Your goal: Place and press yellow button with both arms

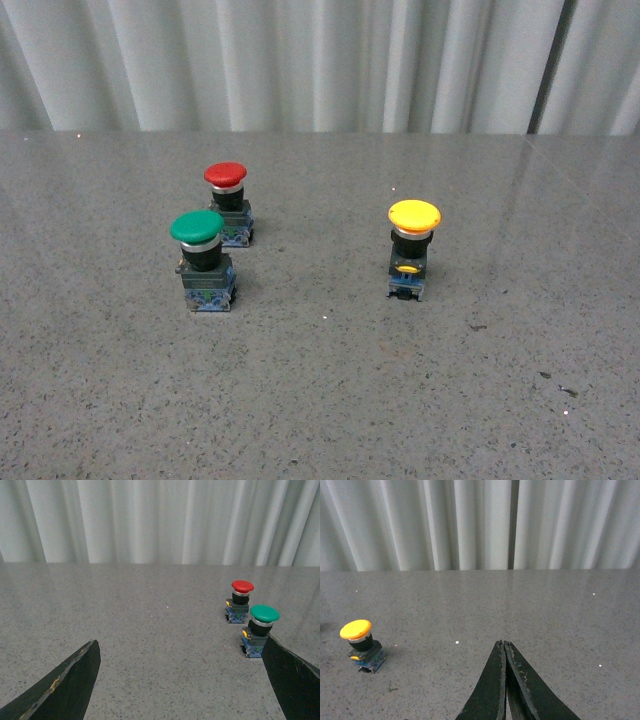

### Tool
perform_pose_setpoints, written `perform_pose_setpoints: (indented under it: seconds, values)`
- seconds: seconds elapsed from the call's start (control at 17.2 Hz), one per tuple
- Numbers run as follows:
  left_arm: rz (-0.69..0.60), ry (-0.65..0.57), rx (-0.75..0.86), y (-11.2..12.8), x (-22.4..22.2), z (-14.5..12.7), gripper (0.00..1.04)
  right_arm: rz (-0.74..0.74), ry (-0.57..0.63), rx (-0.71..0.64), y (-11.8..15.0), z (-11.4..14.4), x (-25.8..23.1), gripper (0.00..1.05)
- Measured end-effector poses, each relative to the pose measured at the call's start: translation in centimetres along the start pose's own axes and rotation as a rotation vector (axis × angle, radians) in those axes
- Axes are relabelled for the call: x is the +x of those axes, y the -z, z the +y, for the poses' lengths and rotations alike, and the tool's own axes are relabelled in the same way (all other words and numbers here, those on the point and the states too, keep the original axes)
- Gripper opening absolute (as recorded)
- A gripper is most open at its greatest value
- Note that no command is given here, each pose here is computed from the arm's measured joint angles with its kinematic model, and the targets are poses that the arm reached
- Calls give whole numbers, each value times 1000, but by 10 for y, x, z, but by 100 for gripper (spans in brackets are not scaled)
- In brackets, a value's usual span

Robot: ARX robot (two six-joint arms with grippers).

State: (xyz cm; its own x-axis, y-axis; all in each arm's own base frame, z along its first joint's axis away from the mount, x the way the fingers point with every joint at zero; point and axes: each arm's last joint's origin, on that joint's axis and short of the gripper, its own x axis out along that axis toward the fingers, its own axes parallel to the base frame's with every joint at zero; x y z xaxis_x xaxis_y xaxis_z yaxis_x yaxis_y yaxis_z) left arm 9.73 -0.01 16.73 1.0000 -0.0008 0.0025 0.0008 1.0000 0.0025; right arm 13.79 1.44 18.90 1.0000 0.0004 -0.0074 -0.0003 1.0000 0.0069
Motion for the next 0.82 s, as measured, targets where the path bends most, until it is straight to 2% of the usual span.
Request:
perform_pose_setpoints:
  seconds: [0.23, 0.41, 0.82]
  values:
    - [0, 0, 0, 0, 0, 0, 98, -3, 6, 0, 3, -3, -3, 2]
    - [0, -1, 0, 0, 0, 0, 98, -2, 19, 0, 9, -16, -10, 2]
    - [0, 0, 0, 0, 0, 0, 98, -19, 0, -1, 19, -15, -25, 2]
